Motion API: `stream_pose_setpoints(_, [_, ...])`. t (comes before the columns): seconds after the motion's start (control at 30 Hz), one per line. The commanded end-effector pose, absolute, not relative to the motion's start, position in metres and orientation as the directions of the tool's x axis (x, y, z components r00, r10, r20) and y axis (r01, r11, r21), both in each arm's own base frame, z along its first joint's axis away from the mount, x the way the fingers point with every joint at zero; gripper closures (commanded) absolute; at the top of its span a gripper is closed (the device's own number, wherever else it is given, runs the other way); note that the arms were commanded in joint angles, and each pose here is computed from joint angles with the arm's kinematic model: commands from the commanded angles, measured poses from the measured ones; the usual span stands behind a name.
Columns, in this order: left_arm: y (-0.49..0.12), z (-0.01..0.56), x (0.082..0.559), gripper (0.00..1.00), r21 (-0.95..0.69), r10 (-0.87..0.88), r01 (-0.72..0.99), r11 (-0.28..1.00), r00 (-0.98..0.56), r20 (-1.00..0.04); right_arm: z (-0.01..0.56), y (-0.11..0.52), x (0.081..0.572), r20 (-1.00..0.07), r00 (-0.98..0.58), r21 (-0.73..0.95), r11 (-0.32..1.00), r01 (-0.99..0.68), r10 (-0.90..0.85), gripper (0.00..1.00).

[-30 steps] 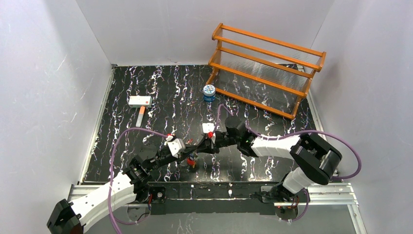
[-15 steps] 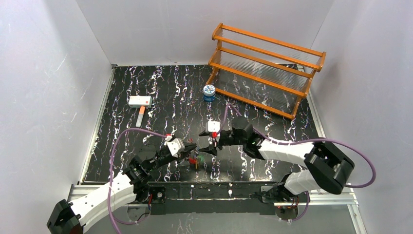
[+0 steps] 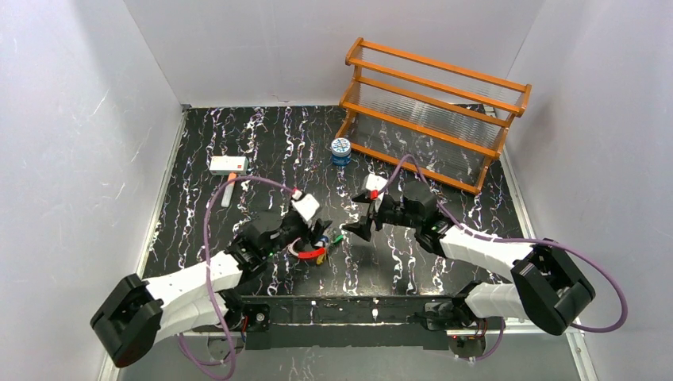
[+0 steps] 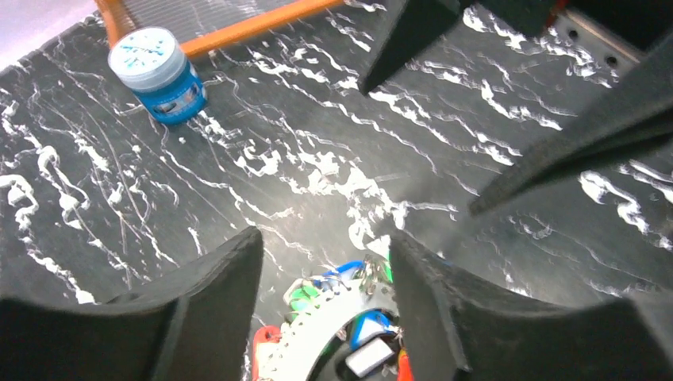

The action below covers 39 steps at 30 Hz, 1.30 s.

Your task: Put the keys on the keyring

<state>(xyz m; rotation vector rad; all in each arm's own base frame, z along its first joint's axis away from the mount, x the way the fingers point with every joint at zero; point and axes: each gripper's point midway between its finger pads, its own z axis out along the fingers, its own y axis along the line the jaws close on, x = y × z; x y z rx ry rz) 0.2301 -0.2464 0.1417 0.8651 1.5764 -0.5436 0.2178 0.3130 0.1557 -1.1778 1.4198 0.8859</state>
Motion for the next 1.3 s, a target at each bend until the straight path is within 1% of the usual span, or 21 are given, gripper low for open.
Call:
stream_pose_setpoints(0.0, [-0.247, 0.181, 0.270, 0.25, 0.074, 0.122, 0.663, 0.745, -0.027, -0.992, 0.165, 0.301, 0.229, -0.989, -0.059, 0.016, 0.296, -0.955, -0.139, 0.08])
stream_pose_setpoints(0.03, [-0.245, 0.182, 0.277, 0.14, 0.052, 0.106, 0.639, 0.767, -0.047, -0.993, 0.164, 0.297, 0.234, -0.988, -0.086, 0.041, 0.318, -0.947, -0.130, 0.06])
stream_pose_setpoints(0.07, [-0.243, 0.184, 0.285, 0.06, 0.022, 0.082, 0.614, 0.789, -0.069, -0.994, 0.164, 0.293, 0.238, -0.987, -0.107, 0.061, 0.337, -0.940, -0.120, 0.04])
stream_pose_setpoints(0.1, [-0.240, 0.185, 0.293, 0.02, -0.015, 0.052, 0.595, 0.804, -0.095, -0.994, 0.164, 0.288, 0.243, -0.986, -0.127, 0.080, 0.356, -0.931, -0.109, 0.02])
stream_pose_setpoints(0.27, [-0.213, 0.181, 0.328, 0.02, -0.171, -0.081, 0.518, 0.838, -0.192, -0.978, 0.156, 0.255, 0.269, -0.972, -0.230, 0.175, 0.490, -0.854, -0.053, 0.01])
stream_pose_setpoints(0.37, [-0.185, 0.173, 0.343, 0.02, -0.229, -0.144, 0.435, 0.871, -0.219, -0.965, 0.148, 0.225, 0.286, -0.959, -0.282, 0.222, 0.580, -0.784, -0.015, 0.01])
stream_pose_setpoints(0.5, [-0.132, 0.158, 0.357, 0.01, -0.338, -0.285, 0.248, 0.908, -0.226, -0.931, 0.136, 0.181, 0.305, -0.948, -0.318, 0.232, 0.705, -0.670, 0.009, 0.01])
stream_pose_setpoints(0.57, [-0.100, 0.148, 0.359, 0.02, -0.361, -0.331, 0.129, 0.924, -0.207, -0.921, 0.129, 0.149, 0.318, -0.941, -0.338, 0.211, 0.799, -0.564, 0.011, 0.01])
stream_pose_setpoints(0.67, [-0.061, 0.136, 0.356, 0.01, -0.319, -0.315, -0.001, 0.948, -0.171, -0.934, 0.121, 0.097, 0.334, -0.939, -0.344, 0.136, 0.923, -0.359, 0.005, 0.01])
stream_pose_setpoints(0.77, [-0.038, 0.122, 0.352, 0.02, -0.234, -0.249, -0.104, 0.967, -0.172, -0.953, 0.112, 0.069, 0.339, -0.938, -0.345, 0.050, 0.965, -0.257, -0.043, 0.01])
stream_pose_setpoints(0.83, [-0.029, 0.107, 0.350, 0.02, -0.169, -0.194, -0.135, 0.976, -0.208, -0.959, 0.100, 0.059, 0.340, -0.932, -0.355, 0.003, 0.975, -0.222, -0.078, 0.01])
stream_pose_setpoints(0.93, [-0.016, 0.095, 0.353, 0.02, -0.115, -0.165, -0.209, 0.971, -0.240, -0.957, 0.090, 0.051, 0.345, -0.939, -0.337, -0.008, 0.985, -0.174, -0.067, 0.01])
stream_pose_setpoints(1.0, [-0.020, 0.094, 0.359, 0.02, -0.068, -0.110, -0.166, 0.984, -0.259, -0.960, 0.085, 0.049, 0.348, -0.948, -0.312, -0.008, 0.987, -0.160, -0.058, 0.01])
stream_pose_setpoints(1.07, [-0.017, 0.093, 0.361, 0.02, -0.049, -0.096, -0.180, 0.982, -0.264, -0.960, 0.081, 0.049, 0.349, -0.955, -0.292, -0.007, 0.988, -0.156, -0.053, 0.01])
stream_pose_setpoints(1.13, [-0.013, 0.091, 0.360, 0.02, 0.006, -0.042, -0.174, 0.985, -0.271, -0.962, 0.076, 0.049, 0.351, -0.957, -0.286, -0.005, 0.988, -0.155, -0.049, 0.01])
stream_pose_setpoints(1.27, [0.005, 0.071, 0.355, 0.02, 0.092, 0.020, -0.236, 0.967, -0.288, -0.957, 0.078, 0.050, 0.356, -0.969, -0.244, -0.005, 0.988, -0.155, -0.043, 0.01])
